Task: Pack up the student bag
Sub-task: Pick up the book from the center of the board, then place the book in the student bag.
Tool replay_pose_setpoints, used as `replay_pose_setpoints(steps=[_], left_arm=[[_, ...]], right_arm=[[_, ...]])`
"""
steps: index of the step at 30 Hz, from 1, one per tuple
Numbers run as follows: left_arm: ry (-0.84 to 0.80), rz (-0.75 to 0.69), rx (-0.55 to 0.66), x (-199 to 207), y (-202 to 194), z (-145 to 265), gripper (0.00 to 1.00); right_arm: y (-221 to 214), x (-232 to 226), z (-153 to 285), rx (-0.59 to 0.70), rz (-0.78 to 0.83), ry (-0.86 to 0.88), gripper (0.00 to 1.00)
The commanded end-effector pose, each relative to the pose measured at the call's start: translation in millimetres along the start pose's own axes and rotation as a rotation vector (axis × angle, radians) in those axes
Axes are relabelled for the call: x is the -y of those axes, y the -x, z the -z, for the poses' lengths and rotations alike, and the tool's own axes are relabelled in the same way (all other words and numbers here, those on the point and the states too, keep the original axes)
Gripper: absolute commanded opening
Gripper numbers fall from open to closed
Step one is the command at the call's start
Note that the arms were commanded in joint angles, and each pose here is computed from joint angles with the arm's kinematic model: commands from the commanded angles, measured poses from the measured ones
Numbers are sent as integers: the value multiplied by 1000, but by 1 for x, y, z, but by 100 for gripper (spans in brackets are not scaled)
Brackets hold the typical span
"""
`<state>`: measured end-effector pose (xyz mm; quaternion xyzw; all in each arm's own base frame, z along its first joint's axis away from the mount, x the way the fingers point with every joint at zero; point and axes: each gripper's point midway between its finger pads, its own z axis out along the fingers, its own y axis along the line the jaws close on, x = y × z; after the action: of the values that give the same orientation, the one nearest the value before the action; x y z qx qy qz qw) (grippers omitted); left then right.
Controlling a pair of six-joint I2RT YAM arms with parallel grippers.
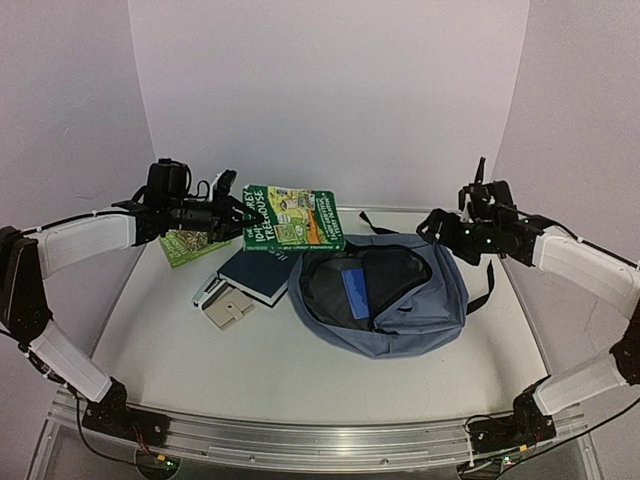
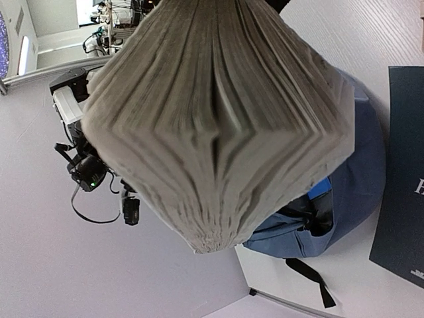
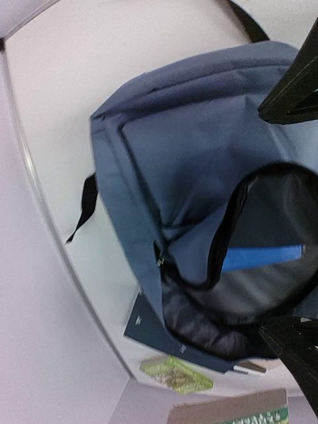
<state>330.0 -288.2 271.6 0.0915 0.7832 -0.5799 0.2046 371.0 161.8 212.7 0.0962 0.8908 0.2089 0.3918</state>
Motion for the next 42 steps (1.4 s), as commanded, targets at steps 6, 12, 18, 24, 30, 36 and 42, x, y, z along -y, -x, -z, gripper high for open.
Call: replay_pose_setpoints(steps=[6, 12, 18, 24, 30, 36, 42], left_arm=[[-6, 35, -8, -9, -7, -5, 0], [-2, 72, -37, -18, -18, -15, 0], [-32, 116, -48, -18, -26, -35, 0], [-52, 153, -60, -24, -32, -62, 0], [-6, 203, -90, -40, -42, -91, 0], [4, 175, -87, -37, -41, -116, 0], [-13, 156, -53, -33, -34, -131, 0]], right_arm=[[-54, 30, -46, -164, 17, -65, 85], [-62, 21, -64, -206, 13, -17, 57], [-38, -11, -49, -175, -8, 98, 4], [5, -56, -1, -56, -16, 237, 0], [33, -105, 37, 24, 13, 360, 0], [31, -148, 49, 28, 70, 436, 0], [20, -170, 45, 18, 93, 465, 0]])
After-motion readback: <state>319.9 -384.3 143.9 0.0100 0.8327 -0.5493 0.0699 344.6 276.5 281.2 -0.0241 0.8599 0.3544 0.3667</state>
